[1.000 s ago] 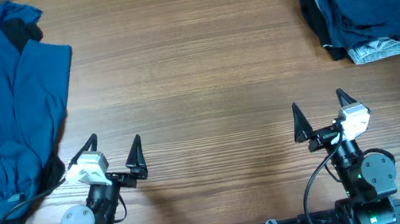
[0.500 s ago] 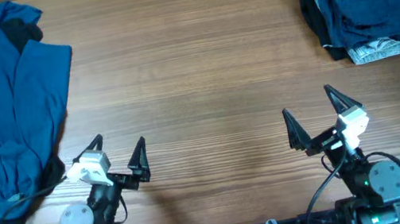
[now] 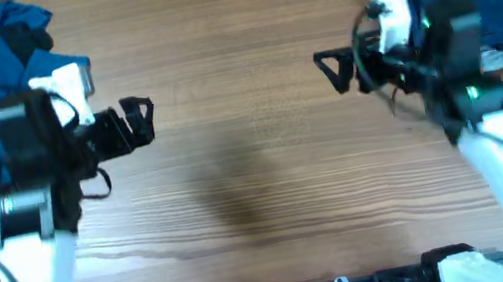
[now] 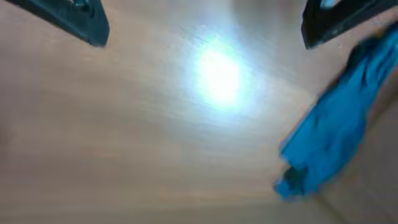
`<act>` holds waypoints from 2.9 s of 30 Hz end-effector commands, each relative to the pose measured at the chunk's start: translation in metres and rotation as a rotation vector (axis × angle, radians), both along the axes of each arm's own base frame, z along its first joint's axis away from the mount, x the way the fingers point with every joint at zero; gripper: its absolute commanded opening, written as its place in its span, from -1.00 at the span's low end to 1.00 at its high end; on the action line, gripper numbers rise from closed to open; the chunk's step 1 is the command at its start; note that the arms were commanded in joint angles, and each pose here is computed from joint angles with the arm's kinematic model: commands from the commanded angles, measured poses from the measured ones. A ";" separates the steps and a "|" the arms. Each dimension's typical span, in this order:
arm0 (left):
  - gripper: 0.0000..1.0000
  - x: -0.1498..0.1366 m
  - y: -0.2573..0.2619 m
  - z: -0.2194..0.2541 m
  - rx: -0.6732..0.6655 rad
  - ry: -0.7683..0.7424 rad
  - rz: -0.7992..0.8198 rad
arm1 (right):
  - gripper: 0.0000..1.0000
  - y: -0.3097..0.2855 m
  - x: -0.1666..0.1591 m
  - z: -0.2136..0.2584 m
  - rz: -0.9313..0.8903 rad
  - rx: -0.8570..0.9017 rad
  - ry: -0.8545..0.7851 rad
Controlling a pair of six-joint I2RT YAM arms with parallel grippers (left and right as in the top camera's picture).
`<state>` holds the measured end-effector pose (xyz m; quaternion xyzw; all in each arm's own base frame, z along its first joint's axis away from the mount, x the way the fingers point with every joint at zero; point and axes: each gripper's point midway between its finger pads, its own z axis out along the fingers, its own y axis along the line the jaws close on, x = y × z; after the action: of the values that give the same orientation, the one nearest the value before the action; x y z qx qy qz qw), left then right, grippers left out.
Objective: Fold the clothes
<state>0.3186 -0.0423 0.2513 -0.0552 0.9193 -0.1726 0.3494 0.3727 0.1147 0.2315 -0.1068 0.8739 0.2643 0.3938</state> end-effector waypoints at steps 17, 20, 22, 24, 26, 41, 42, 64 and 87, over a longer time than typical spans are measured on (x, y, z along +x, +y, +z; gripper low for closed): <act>0.97 0.034 0.131 -0.141 0.110 0.481 0.595 | 0.94 0.097 0.010 -0.015 0.276 0.031 0.049; 0.97 0.043 0.146 -0.167 0.185 0.509 0.628 | 0.89 0.115 0.015 -0.035 0.293 0.045 0.089; 1.00 0.045 0.161 -0.183 0.260 0.530 0.666 | 0.89 0.117 0.018 -0.053 0.289 0.043 0.134; 1.00 0.048 0.171 -0.198 0.315 0.542 0.693 | 0.90 0.118 0.020 -0.065 0.288 0.039 0.162; 1.00 0.054 0.175 -0.211 0.324 0.542 0.697 | 0.90 0.118 0.021 -0.072 0.288 0.035 0.175; -0.92 0.056 0.187 -0.253 0.400 0.592 0.720 | 0.81 0.118 0.021 -0.073 0.286 0.035 0.179; -0.92 0.057 0.187 -0.252 0.396 0.588 0.719 | 0.81 0.118 0.021 -0.073 0.286 0.035 0.178; -0.92 0.015 0.063 0.286 -0.258 -0.692 0.329 | 0.72 0.092 0.038 -0.018 0.240 0.155 0.059; -0.92 -0.029 -0.175 0.412 -1.049 -0.881 -0.502 | 0.75 -0.022 0.021 0.039 0.050 0.189 -0.001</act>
<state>0.3124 -0.2124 0.6400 0.0798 0.5088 -0.6523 0.5562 0.3966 0.0933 0.2555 -0.0812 0.8546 0.3388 0.3852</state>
